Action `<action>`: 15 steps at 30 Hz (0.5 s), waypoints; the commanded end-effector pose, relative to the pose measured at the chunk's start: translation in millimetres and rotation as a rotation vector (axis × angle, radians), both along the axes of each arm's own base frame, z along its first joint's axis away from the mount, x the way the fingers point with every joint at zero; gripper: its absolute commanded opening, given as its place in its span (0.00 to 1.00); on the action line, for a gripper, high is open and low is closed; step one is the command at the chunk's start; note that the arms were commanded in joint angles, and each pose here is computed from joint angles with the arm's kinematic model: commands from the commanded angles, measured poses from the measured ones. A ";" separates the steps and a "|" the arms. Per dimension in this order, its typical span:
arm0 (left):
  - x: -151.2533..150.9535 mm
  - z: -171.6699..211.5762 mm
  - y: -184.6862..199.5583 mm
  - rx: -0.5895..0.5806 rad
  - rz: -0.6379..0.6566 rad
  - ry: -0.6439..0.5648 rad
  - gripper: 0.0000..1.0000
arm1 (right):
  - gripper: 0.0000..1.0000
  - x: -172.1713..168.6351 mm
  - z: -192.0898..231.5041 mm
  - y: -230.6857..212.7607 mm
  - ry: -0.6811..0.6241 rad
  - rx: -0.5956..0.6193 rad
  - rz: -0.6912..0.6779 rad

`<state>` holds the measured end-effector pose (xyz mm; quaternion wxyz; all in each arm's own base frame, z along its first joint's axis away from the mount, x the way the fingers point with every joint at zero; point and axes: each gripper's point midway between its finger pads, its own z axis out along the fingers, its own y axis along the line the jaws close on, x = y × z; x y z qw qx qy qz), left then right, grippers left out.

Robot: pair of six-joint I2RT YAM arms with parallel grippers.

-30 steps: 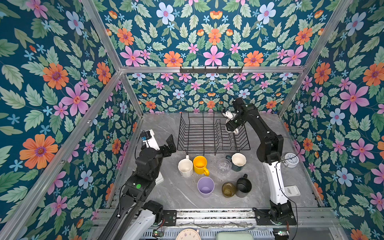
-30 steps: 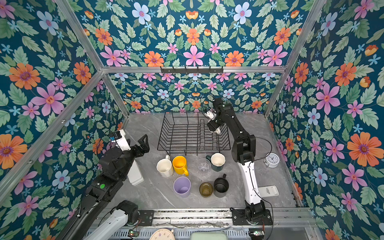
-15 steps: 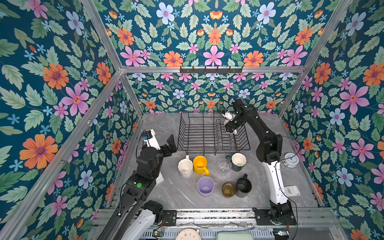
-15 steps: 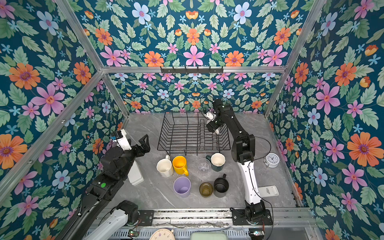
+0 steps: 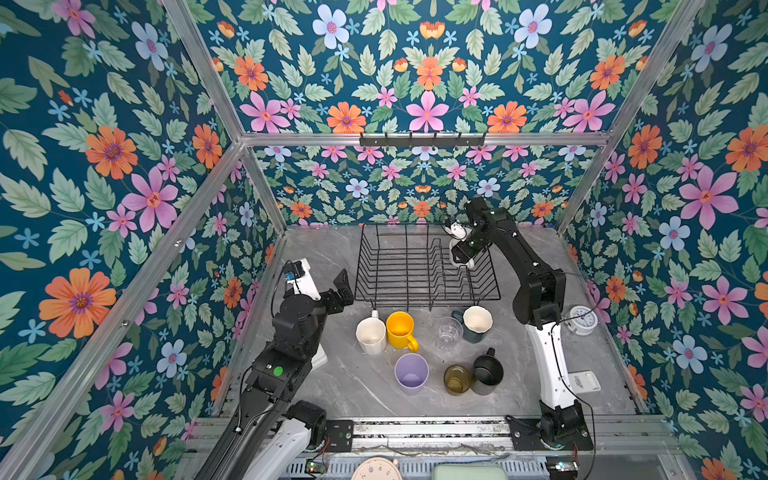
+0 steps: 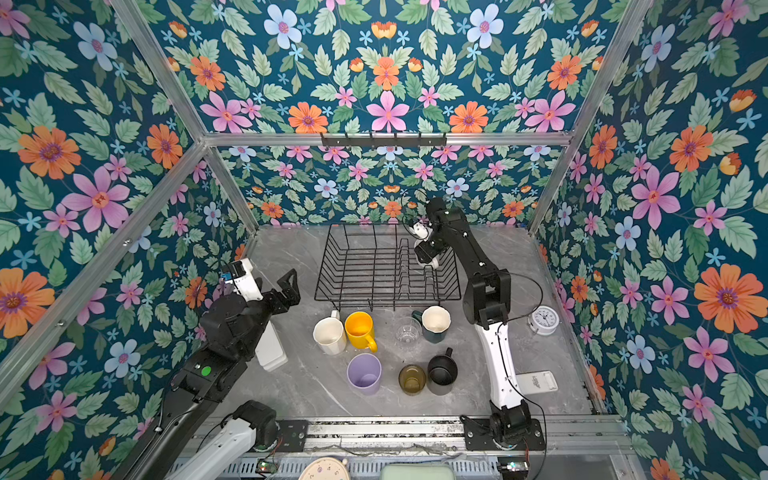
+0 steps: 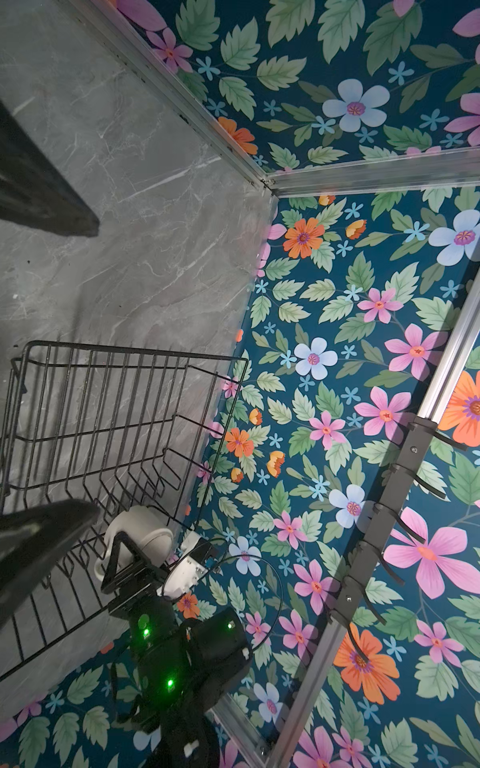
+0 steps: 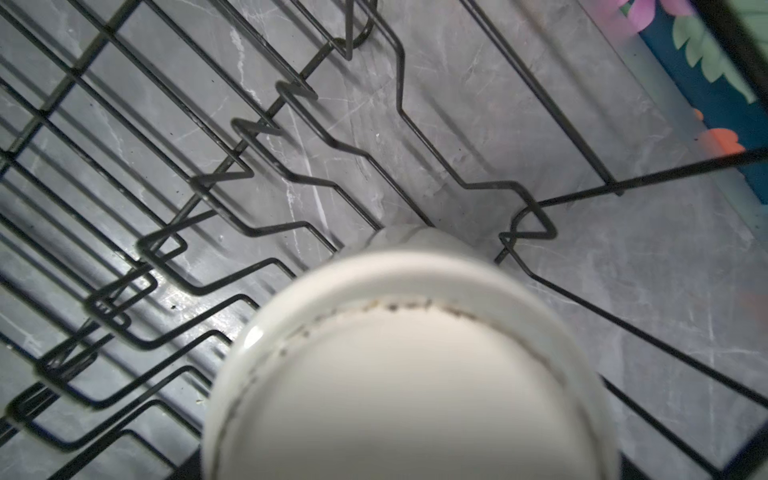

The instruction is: Load the cups into the dish rack

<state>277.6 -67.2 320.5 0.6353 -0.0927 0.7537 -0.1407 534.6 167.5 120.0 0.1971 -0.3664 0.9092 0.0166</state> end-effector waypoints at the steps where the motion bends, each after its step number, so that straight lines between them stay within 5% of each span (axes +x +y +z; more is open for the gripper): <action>1: 0.2 5.8 0.5 -0.017 0.003 -0.019 1.00 | 0.65 -1.0 14.5 4.1 -0.022 0.025 0.012; 15: 0.3 5.2 -0.4 -0.016 -0.002 -0.018 1.00 | 0.55 -15.0 31.3 -2.6 -0.044 0.001 0.066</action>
